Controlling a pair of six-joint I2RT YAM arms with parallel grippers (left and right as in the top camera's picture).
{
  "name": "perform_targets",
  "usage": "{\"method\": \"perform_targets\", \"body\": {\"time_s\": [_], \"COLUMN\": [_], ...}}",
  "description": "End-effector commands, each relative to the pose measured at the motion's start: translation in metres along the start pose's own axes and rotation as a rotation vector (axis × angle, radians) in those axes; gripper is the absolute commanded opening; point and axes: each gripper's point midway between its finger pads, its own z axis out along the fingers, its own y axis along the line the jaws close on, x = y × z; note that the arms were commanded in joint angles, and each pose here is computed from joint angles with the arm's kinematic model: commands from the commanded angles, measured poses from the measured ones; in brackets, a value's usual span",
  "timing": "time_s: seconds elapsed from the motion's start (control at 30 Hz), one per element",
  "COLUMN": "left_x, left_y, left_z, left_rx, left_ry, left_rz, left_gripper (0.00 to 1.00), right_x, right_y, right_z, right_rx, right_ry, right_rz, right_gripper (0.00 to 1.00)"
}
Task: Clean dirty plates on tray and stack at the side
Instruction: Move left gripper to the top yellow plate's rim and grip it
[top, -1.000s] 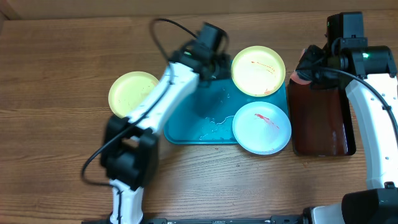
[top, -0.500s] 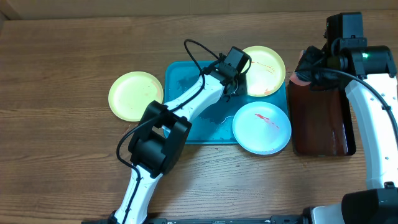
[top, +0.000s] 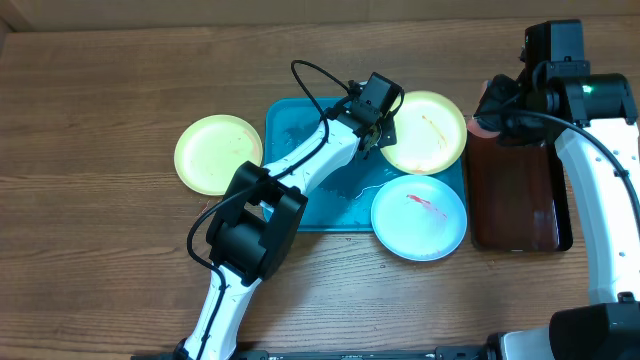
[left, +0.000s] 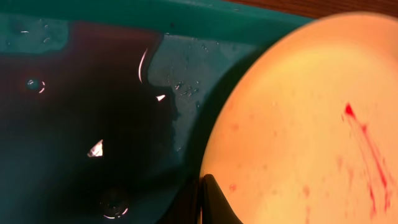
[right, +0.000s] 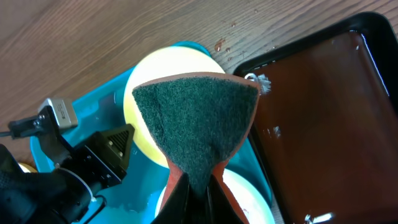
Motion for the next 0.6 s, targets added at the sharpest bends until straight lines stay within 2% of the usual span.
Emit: {"method": "perform_targets", "body": {"time_s": [0.0, 0.1, 0.33, 0.57], "left_x": [-0.007, -0.008, -0.004, 0.013], "left_y": [0.001, 0.001, 0.004, 0.016], "left_z": [0.002, 0.002, 0.002, 0.002], "left_rx": [-0.015, -0.013, -0.026, -0.077], "left_ry": [-0.036, -0.038, -0.022, 0.042], "left_rz": [-0.001, -0.001, 0.001, -0.061], "left_gripper": [0.04, 0.04, 0.29, 0.30], "right_x": [-0.005, -0.001, 0.000, 0.000], "right_y": [0.003, 0.001, 0.001, 0.000], "right_z": [-0.016, -0.015, -0.015, -0.015], "right_rx": [-0.021, -0.012, -0.010, -0.010], "right_ry": [-0.036, -0.022, -0.018, -0.018], "right_rz": [-0.032, -0.033, -0.033, -0.034], "right_gripper": [0.04, 0.04, 0.04, 0.04]}}
